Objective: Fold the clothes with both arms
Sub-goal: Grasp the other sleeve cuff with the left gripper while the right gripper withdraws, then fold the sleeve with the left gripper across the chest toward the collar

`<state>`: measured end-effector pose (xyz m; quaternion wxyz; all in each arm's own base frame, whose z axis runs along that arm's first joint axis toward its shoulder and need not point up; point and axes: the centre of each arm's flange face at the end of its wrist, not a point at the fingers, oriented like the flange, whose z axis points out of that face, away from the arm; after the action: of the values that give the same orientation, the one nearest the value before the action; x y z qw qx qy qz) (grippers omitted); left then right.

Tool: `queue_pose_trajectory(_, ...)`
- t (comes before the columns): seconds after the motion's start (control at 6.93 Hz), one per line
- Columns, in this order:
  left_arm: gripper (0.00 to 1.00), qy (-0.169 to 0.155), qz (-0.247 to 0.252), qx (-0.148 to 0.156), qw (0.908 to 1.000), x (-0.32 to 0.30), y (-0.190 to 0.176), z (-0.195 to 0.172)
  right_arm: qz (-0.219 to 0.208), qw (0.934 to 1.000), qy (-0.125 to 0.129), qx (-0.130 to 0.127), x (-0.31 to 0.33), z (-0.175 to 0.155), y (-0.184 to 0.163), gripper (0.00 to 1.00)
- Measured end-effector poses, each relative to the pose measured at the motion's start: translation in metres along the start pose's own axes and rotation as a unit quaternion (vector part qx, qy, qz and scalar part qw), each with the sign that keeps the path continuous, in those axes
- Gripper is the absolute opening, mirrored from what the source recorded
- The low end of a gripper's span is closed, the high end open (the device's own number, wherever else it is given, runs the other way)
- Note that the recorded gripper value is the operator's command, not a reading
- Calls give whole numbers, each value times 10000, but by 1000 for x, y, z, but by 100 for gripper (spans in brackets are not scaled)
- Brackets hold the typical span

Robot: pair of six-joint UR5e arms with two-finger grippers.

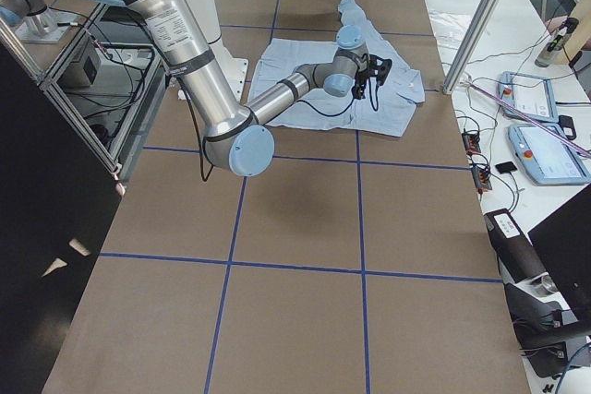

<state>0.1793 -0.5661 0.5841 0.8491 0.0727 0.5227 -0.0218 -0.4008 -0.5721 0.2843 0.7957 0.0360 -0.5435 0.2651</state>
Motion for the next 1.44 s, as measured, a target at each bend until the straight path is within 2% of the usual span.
queue_pose_trajectory(0.29, 0, 378, -335, 190, 9985, 139, -71, 1, 110, 9998, 124, -73, 26, -9, -24, 99)
queue_pose_trajectory(0.43, 0, 542, -591, 257, 9964, 221, -82, 21, 120, 9997, 198, -86, 45, -15, -38, 99)
queue_pose_trajectory(0.72, 0, 849, -984, 504, 9902, 396, -67, 86, -63, 9992, 395, -40, 87, -21, -60, 99)
queue_pose_trajectory(1.01, 0, 1027, -1125, 678, 9860, 523, -51, 132, -260, 9980, 581, 52, 119, -24, -74, 99)
queue_pose_trajectory(1.44, 0, 1207, -996, 678, 9854, 591, -22, 149, -296, 9974, 648, 123, 128, -25, -80, 99)
